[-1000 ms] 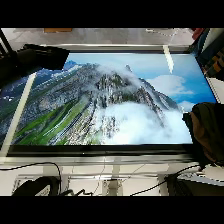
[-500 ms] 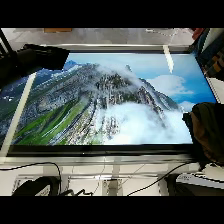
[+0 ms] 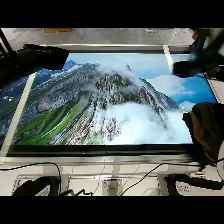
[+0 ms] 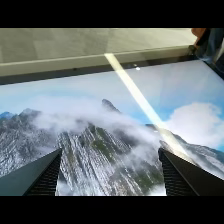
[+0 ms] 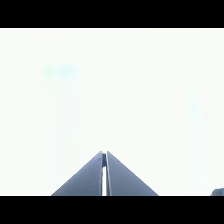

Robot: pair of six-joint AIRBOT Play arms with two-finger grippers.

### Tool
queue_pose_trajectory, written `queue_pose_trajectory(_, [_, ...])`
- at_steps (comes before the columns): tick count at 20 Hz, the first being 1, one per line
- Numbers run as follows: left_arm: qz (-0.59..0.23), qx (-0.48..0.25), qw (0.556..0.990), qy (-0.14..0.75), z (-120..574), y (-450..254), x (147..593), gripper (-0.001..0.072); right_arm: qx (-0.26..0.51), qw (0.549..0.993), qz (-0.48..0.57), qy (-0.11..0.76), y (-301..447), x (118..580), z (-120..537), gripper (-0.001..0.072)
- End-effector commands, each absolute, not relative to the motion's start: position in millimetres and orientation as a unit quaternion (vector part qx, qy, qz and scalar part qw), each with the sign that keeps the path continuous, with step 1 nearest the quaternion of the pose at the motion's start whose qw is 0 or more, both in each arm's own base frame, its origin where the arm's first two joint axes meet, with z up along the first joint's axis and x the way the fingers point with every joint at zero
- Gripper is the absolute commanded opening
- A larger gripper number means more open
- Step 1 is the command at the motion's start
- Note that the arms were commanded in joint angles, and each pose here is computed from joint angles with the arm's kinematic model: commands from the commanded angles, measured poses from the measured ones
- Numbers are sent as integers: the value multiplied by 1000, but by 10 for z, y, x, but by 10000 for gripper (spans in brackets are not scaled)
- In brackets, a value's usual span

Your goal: Fold the clothes and pants, and hang the long-sleeved shirts on hangers.

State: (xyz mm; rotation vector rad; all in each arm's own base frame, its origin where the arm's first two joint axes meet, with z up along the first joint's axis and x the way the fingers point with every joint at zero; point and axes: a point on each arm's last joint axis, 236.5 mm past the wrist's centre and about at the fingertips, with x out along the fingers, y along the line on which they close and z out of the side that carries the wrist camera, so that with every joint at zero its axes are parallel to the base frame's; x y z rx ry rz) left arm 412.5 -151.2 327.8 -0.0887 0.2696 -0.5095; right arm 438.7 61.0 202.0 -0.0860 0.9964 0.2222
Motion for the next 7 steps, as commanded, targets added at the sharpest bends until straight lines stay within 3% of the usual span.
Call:
queue_pose_trajectory(1, [-251,-44,958,133,3280,-1511,4124,698,-127,858,200,456,1507,4201,2037,17])
queue_pose_trajectory(7, [-251,-44,958,133,3280,-1511,4124,698,-136,843,250,456,1933,3997,2028,18])
